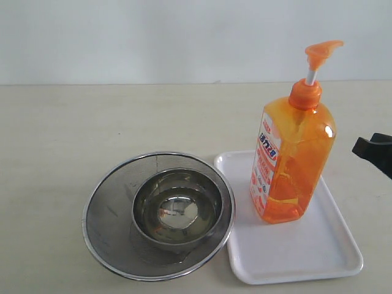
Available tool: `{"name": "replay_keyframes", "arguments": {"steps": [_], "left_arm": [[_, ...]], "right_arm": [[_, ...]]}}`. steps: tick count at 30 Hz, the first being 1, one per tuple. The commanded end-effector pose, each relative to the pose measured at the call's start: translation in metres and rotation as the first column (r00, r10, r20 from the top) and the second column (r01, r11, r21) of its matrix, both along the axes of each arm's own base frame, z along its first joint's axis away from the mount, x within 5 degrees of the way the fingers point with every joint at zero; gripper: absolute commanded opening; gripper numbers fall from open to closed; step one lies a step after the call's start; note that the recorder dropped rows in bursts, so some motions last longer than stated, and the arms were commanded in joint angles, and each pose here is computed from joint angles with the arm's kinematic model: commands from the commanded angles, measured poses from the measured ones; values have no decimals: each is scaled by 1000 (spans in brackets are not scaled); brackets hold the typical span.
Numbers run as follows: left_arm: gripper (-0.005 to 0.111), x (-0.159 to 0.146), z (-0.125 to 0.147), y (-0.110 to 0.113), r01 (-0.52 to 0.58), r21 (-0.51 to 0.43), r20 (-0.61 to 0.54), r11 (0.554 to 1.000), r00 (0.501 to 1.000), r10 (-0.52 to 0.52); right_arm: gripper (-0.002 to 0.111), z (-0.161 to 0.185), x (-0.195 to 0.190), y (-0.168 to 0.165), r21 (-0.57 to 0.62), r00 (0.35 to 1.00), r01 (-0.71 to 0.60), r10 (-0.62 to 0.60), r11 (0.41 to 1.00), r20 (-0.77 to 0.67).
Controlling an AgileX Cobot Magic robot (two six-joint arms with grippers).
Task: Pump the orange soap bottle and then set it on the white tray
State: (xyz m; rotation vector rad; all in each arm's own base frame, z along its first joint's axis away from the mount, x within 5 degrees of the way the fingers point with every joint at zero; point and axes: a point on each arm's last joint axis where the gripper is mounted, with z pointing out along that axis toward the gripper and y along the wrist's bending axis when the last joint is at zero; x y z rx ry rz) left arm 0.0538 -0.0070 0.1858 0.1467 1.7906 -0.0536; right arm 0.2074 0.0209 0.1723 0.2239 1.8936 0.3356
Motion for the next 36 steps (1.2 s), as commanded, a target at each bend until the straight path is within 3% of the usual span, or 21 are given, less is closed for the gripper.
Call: {"name": "replay_keyframes", "arguments": {"steps": [1,36], "left_arm": [[5,0,-1,0,-6,-10,0,1000,1000,6],[5,0,-1,0,-6,-8,0,1000,1000,6]], "right_arm": [[0,0,0,0,-8,1000,-2,2,1000,6],[0,6,-9,-3,-12,999,26,-26,1000,-46]]}}
